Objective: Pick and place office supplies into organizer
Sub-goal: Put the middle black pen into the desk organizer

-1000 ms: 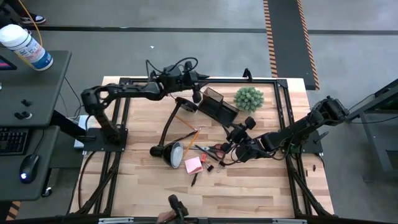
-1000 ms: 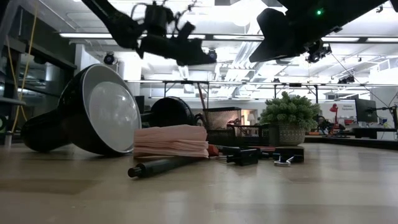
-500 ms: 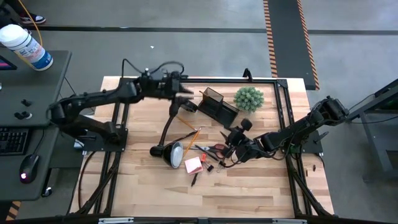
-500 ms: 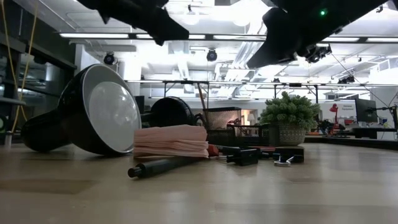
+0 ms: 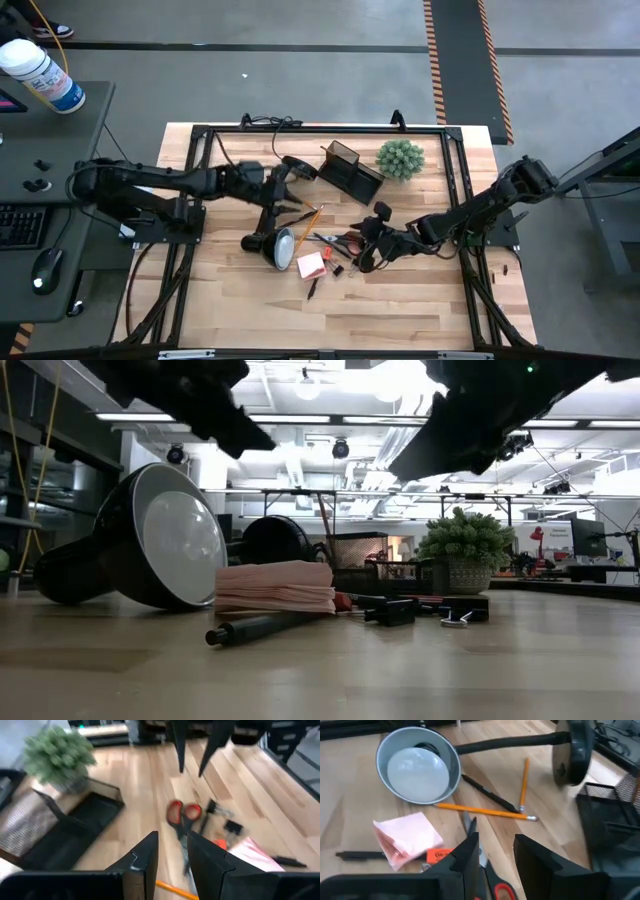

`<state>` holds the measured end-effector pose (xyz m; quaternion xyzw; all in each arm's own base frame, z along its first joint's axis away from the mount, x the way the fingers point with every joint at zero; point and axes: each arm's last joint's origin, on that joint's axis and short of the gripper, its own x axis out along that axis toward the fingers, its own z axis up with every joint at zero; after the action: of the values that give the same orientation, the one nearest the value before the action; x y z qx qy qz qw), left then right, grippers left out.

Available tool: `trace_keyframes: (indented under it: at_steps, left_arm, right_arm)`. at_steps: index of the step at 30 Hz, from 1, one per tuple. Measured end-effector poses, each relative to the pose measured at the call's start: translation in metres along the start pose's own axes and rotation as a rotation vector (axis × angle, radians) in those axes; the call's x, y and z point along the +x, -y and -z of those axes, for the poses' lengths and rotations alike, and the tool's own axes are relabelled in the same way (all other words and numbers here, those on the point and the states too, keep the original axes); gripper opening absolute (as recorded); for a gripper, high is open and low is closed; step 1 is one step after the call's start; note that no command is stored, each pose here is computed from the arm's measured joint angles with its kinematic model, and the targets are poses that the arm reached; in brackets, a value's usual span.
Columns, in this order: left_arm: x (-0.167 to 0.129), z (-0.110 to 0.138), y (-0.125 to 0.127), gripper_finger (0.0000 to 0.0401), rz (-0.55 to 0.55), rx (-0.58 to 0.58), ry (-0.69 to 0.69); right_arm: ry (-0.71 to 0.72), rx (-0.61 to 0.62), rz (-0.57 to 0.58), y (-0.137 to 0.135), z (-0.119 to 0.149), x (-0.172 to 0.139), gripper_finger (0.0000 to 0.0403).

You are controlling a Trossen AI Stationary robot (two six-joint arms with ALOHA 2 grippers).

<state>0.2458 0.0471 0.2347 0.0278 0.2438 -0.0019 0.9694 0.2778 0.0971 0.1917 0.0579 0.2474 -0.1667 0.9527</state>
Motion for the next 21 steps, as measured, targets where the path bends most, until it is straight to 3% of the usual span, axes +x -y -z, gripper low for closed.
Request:
trace_keyframes:
  at_steps: [10, 16, 21]
  left_arm:
    - [0.007, 0.019, 0.034, 0.0092, -0.030, 0.012, -0.061]
    - [0.008, 0.027, 0.045, 0.0092, -0.026, 0.018, -0.099]
    - [0.007, 0.036, 0.048, 0.0092, -0.059, 0.003, -0.148]
  right_arm:
    - [-0.029, -0.007, -0.002, -0.017, 0.024, 0.046, 0.0113]
    - [-0.076, -0.073, -0.048, -0.030, 0.012, 0.071, 0.0113]
    - [-0.166, -0.074, 0.009, -0.032, -0.005, 0.083, 0.0113]
